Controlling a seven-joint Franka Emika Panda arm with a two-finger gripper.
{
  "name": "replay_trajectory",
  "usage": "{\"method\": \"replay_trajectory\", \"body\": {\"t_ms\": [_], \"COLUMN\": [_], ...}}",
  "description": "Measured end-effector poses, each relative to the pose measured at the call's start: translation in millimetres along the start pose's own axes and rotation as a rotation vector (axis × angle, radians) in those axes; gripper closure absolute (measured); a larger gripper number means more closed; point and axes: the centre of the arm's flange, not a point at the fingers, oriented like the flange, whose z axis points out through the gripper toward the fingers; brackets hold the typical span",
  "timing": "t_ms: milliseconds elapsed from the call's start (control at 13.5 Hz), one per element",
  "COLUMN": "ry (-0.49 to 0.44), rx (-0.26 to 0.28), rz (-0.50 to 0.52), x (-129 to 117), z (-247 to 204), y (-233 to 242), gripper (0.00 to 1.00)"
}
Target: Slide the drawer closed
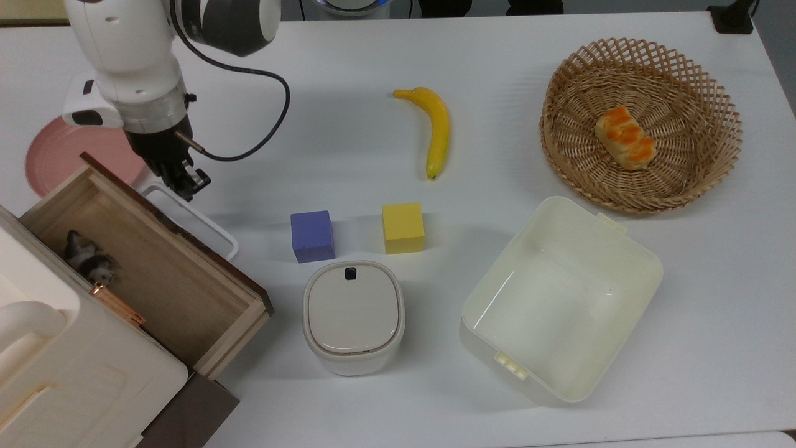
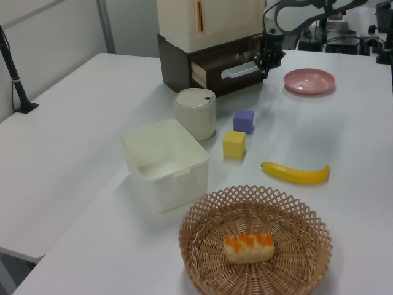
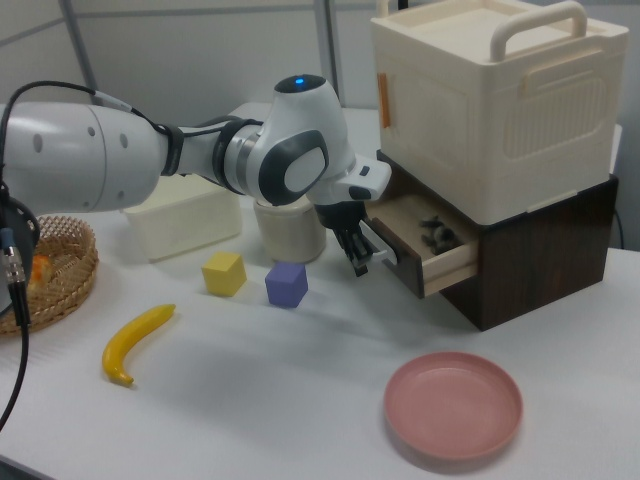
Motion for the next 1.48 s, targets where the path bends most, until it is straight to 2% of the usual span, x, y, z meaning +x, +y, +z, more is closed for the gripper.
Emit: {"method": "replay_trajectory", "body": {"t_ms": [370, 666, 887, 1331, 1479], "ry": [0.136, 0.201, 0.293, 0.304, 0.31], "rx": [0.02, 0.017, 0.045, 0.043, 0.034], "rz": [0.065, 0.071, 0.08, 0.075, 0.036], "x": [24, 51, 72, 75, 75], "z": [17, 12, 24, 24, 22], "y": [13, 20, 25, 25, 24], "gripper": [0.99, 0.99, 0.99, 0.99, 0.99]}}
